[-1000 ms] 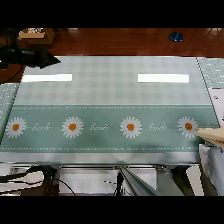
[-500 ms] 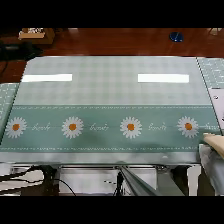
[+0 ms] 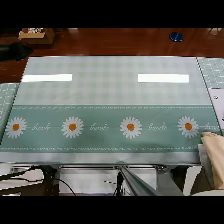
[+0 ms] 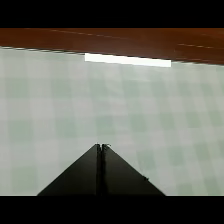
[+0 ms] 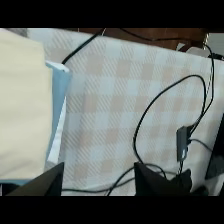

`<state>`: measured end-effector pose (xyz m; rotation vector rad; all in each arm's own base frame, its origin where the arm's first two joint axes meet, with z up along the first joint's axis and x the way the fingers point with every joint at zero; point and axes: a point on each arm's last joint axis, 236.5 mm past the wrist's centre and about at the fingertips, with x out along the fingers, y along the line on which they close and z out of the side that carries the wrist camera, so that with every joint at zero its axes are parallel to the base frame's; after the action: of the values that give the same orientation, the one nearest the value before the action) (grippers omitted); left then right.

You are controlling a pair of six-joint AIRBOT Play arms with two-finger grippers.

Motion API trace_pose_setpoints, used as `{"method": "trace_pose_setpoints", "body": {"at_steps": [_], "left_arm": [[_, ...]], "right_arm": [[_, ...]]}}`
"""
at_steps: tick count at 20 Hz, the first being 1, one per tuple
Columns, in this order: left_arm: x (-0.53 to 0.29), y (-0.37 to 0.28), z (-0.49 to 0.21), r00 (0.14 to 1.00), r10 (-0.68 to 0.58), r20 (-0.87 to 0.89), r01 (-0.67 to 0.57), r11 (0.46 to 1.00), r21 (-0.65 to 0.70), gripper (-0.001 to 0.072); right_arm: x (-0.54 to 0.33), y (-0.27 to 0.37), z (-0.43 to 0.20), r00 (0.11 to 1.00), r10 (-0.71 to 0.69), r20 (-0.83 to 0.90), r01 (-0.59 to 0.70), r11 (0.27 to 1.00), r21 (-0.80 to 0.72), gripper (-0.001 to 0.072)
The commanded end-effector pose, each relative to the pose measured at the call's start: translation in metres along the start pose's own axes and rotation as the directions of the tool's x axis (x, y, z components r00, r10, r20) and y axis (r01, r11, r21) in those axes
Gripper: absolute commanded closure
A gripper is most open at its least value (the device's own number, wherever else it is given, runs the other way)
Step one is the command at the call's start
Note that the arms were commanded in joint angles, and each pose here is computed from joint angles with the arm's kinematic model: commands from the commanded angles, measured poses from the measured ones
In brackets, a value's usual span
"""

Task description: Fold the shirts.

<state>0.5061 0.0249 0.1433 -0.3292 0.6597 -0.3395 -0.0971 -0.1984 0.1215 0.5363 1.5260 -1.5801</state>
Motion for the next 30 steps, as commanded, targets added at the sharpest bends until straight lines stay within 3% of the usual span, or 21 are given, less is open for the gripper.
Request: {"method": "trace_pose_setpoints", "body": {"at_steps": [1,2,4,6,7,8,9,11,13,15,19,30], "left_arm": [[0.004,-0.010,-0.002,1.000,-0.020,-0.012,0.020,1.000,0.019,0.0637],[0.008,-0.018,-0.003,0.999,-0.034,-0.017,0.035,0.999,0.027,0.0536],[0.020,-0.046,-0.010,0.996,-0.079,-0.044,0.081,0.995,0.059,0.0290],[0.035,-0.090,-0.027,0.983,-0.148,-0.110,0.164,0.974,0.154,0.0278],[0.043,-0.112,-0.042,0.973,-0.163,-0.164,0.194,0.961,0.196,0.0276],[0.051,-0.128,-0.058,0.964,-0.153,-0.219,0.202,0.954,0.220,0.0212],[0.057,-0.138,-0.079,0.951,-0.109,-0.289,0.178,0.958,0.225,0.0148],[0.061,-0.138,-0.122,0.903,0.060,-0.425,0.071,0.956,0.286,0.0118],[0.053,-0.131,-0.153,0.829,0.239,-0.506,-0.036,0.925,0.378,0.0005],[0.047,-0.139,-0.171,0.785,0.306,-0.539,-0.039,0.892,0.450,0.0011],[0.048,-0.158,-0.180,0.783,0.292,-0.549,0.004,0.881,0.474,0.0014],[0.049,-0.159,-0.180,0.783,0.291,-0.549,0.005,0.880,0.474,0.0013]], "right_arm": [[-0.036,0.062,0.076,0.941,0.248,0.228,-0.222,0.966,-0.136,0.0205],[-0.071,0.105,0.105,0.858,0.410,0.310,-0.353,0.908,-0.225,0.0206],[-0.155,0.196,0.129,0.634,0.687,0.355,-0.534,0.721,-0.441,0.0206],[-0.226,0.279,0.111,0.455,0.847,0.276,-0.574,0.516,-0.636,0.0206],[-0.250,0.317,0.088,0.411,0.888,0.204,-0.562,0.423,-0.711,0.0201],[-0.263,0.347,0.062,0.401,0.906,0.138,-0.534,0.353,-0.768,0.0155],[-0.270,0.372,0.035,0.411,0.909,0.072,-0.493,0.288,-0.821,0.0108],[-0.269,0.406,-0.024,0.479,0.877,-0.046,-0.397,0.170,-0.902,0.0105],[-0.258,0.418,-0.055,0.562,0.825,-0.062,-0.285,0.123,-0.951,0.0104],[-0.253,0.423,-0.069,0.603,0.796,-0.045,-0.203,0.100,-0.974,0.0105],[-0.257,0.425,-0.083,0.603,0.796,-0.047,-0.168,0.069,-0.983,0.0108],[-0.257,0.425,-0.082,0.601,0.798,-0.045,-0.168,0.071,-0.983,0.0109]]}}
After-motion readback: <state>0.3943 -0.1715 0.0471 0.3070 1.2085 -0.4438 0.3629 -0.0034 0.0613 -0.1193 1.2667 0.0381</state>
